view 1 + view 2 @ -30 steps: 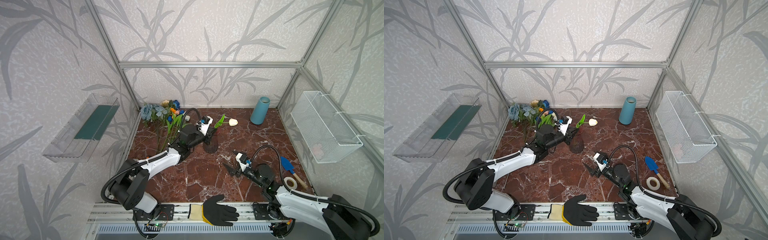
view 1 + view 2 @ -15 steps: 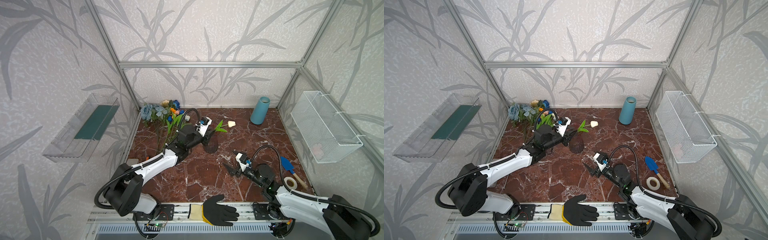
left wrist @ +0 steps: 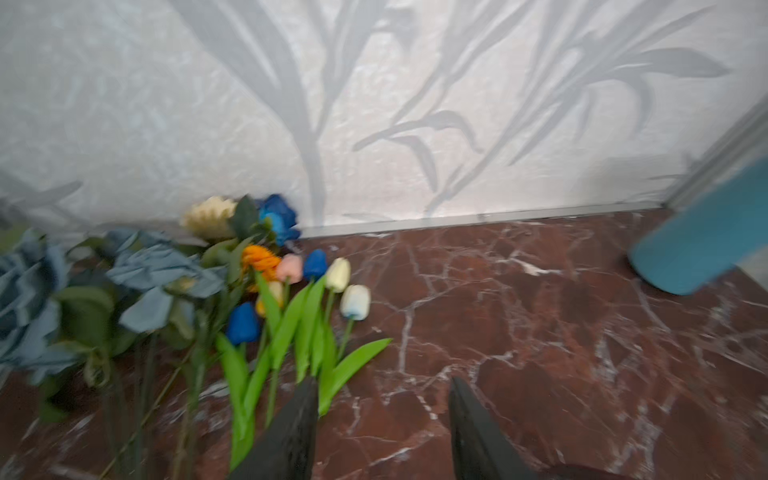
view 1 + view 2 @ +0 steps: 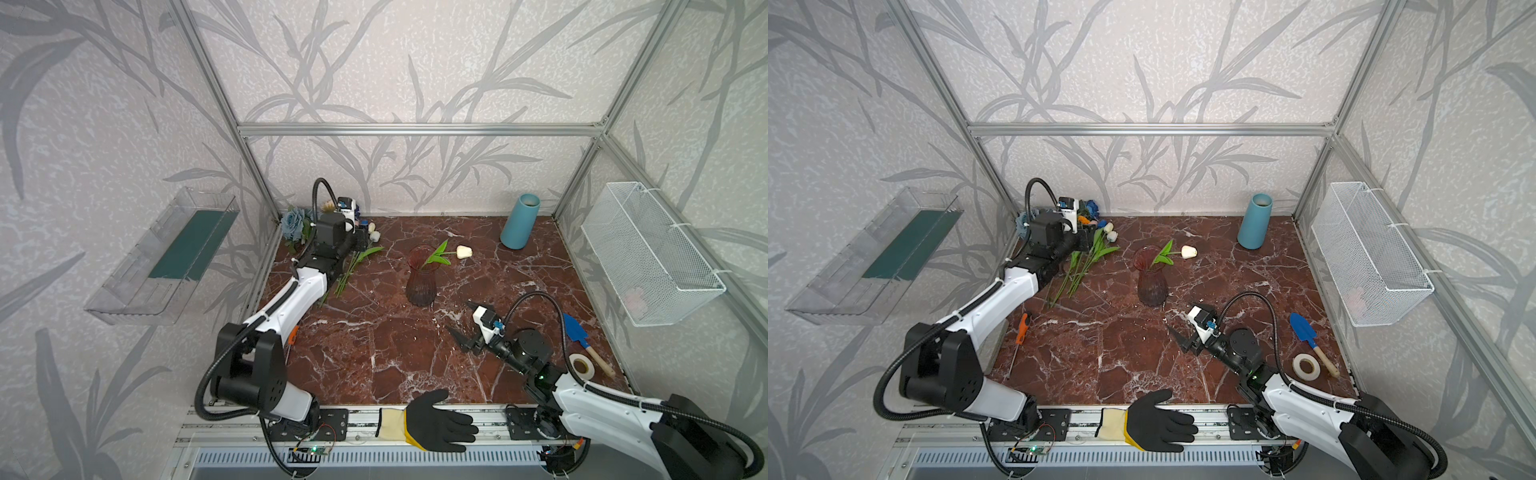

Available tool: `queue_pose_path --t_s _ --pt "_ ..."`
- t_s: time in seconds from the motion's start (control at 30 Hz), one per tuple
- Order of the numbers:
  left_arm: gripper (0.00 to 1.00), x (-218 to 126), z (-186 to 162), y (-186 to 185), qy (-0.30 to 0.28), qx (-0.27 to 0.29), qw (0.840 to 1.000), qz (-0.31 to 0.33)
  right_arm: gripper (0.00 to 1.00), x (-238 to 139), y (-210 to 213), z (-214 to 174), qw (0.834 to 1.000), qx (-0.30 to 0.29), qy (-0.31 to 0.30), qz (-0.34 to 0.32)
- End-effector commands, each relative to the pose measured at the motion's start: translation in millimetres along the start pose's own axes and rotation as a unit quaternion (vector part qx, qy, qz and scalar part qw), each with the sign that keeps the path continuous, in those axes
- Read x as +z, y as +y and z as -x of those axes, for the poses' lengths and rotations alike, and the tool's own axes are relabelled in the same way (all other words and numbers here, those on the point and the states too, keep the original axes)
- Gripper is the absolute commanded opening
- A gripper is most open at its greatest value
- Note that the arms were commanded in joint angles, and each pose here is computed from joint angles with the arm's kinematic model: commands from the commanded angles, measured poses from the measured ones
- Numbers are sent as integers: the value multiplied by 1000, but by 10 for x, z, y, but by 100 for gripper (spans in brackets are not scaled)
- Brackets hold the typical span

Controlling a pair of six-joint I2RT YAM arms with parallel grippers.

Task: Arrange the flowers into the vase
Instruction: 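Move the left gripper back to the flower pile and grasp a tulip stem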

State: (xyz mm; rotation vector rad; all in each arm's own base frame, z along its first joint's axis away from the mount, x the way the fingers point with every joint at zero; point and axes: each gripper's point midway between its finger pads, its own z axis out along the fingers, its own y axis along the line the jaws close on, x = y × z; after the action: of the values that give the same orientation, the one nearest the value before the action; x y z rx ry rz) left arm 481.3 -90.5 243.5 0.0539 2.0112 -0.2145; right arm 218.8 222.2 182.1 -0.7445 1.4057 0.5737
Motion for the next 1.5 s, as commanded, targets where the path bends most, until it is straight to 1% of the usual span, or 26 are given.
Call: queue_pose_path --t_s 0.0,0.07,0.17,0.2,0.27,0.3,0.43,0.57,0.67,0.83,0.87,0.93,1.03,1.13,1.23,1.47 --pt "52 160 -674 490 164 -31 984 66 87 21 5 190 1000 -1 -25 4" --pt "52 243 -816 588 212 -31 975 67 87 18 -1 183 1000 -1 -23 2" --pt "51 328 -1046 737 276 -14 956 100 87 19 -14 175 1000 -2 -21 -1" --pt "48 357 -1115 777 295 -11 949 110 87 23 -12 172 1000 -2 -21 -1" --pt "43 428 -1240 814 328 1 938 112 87 29 -1 159 1000 -2 -20 2" --pt "37 463 -1302 812 344 4 933 109 87 35 5 167 1000 -2 -21 4" --pt "36 607 -1467 789 378 8 921 97 87 48 8 158 1000 -2 -19 6" --pt "37 739 -1593 798 391 17 915 100 87 46 9 150 1000 -3 -17 5" --pt "37 796 -1619 805 395 24 912 107 87 52 4 137 1000 -5 -15 4" --pt "35 894 -1648 826 394 29 912 111 87 52 9 143 1000 -5 -16 6" --pt "31 912 -1661 837 396 30 911 112 87 52 10 150 1000 -6 -17 7" --pt "28 936 -1678 855 399 32 909 116 87 52 13 141 1000 -5 -15 7" --pt "21 983 -1711 876 402 36 907 119 87 51 11 139 1000 -7 -15 6" --pt "20 1011 -1727 903 409 40 903 124 87 49 14 143 1000 -7 -15 7" --pt "19 1040 -1739 907 409 43 903 123 87 46 16 147 1000 -7 -16 8" --pt "9 1051 -1718 880 407 40 905 118 87 41 15 154 1000 -8 -17 7"
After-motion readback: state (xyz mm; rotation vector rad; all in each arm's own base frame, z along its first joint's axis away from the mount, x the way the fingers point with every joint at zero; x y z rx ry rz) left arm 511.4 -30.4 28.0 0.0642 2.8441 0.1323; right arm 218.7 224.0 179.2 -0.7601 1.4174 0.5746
